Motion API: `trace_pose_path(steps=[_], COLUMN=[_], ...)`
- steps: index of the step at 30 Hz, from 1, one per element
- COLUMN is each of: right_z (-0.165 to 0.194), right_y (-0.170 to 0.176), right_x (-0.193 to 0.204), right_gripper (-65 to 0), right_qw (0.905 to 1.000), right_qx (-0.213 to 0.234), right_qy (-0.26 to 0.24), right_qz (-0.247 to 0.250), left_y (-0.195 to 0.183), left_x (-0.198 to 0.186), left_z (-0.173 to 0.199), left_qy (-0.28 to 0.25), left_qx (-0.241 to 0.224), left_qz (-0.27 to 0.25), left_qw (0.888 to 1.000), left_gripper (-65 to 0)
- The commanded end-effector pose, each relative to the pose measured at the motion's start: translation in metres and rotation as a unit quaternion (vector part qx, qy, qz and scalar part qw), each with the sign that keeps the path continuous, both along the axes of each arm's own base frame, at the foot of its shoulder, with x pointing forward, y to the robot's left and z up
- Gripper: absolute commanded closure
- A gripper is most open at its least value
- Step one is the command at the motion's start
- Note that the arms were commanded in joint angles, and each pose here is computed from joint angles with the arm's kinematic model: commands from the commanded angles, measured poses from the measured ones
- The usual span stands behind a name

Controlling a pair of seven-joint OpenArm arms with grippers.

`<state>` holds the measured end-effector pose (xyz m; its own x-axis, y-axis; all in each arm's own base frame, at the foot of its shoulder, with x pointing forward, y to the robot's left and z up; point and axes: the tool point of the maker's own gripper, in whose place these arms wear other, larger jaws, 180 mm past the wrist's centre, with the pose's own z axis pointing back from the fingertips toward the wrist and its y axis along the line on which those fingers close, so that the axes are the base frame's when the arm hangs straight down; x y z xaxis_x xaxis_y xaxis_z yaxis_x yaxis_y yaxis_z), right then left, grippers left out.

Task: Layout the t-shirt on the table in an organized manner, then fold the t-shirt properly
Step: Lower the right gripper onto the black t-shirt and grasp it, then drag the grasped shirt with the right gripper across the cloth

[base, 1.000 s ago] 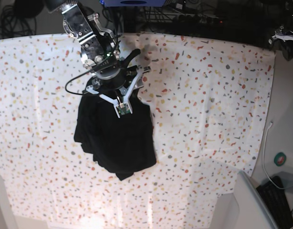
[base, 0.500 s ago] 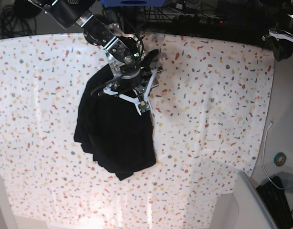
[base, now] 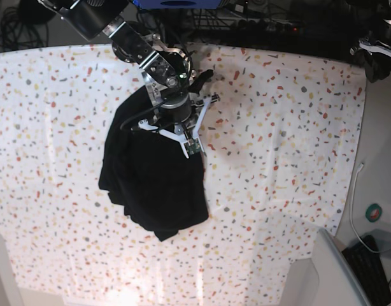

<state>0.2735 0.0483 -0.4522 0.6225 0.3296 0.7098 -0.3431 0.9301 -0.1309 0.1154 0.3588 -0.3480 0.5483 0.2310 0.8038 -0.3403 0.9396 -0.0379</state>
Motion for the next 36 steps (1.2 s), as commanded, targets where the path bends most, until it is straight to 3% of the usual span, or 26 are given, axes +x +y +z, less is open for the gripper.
trace_pose_path(steps=[1,5,13,19,24,27,32,36], right_z=[0.016,0.03,0.091,0.14,0.156,0.164,0.162,0.153], right_y=[0.003,-0.001,-0.09,-0.195,-0.292,-0.343,-0.399,-0.415], right_x=[0.009,0.01,0.024,0.023,0.011,0.002,-0.014,-0.022], right_gripper=[0.0,0.0,0.0,0.0,0.0,0.0,0.0,0.0], right_qw=[0.9995,0.9987,0.9888,0.9652,0.9315,0.9181,0.9028,0.9061], right_qx=[0.014,0.03,0.047,0.021,-0.034,-0.071,-0.093,-0.1], right_qy=[-0.027,-0.041,-0.09,-0.146,-0.171,-0.175,-0.159,-0.139], right_qz=[-0.005,-0.013,-0.109,-0.216,-0.319,-0.349,-0.389,-0.387], left_y=[0.003,0.003,0.004,0.003,0.008,0.009,0.009,0.007], left_x=[0.003,0.003,0.007,0.011,0.007,0.01,0.011,0.012], left_z=[0.009,0.009,0.01,0.009,0.003,0.003,0.004,0.003], left_qy=[-0.012,-0.012,-0.017,-0.021,-0.016,-0.019,-0.02,-0.02], left_qx=[0.01,0.01,0.011,0.009,0.006,0.005,0.005,0.003], left_qz=[-0.006,-0.006,-0.006,-0.006,0.004,0.005,0.006,0.004], left_qw=[1.0,1.0,1.0,1.0,1.0,1.0,1.0,1.0], left_gripper=[-15.8,-15.8,-15.8,-15.8,-15.8,-15.8,-15.6,-13.3])
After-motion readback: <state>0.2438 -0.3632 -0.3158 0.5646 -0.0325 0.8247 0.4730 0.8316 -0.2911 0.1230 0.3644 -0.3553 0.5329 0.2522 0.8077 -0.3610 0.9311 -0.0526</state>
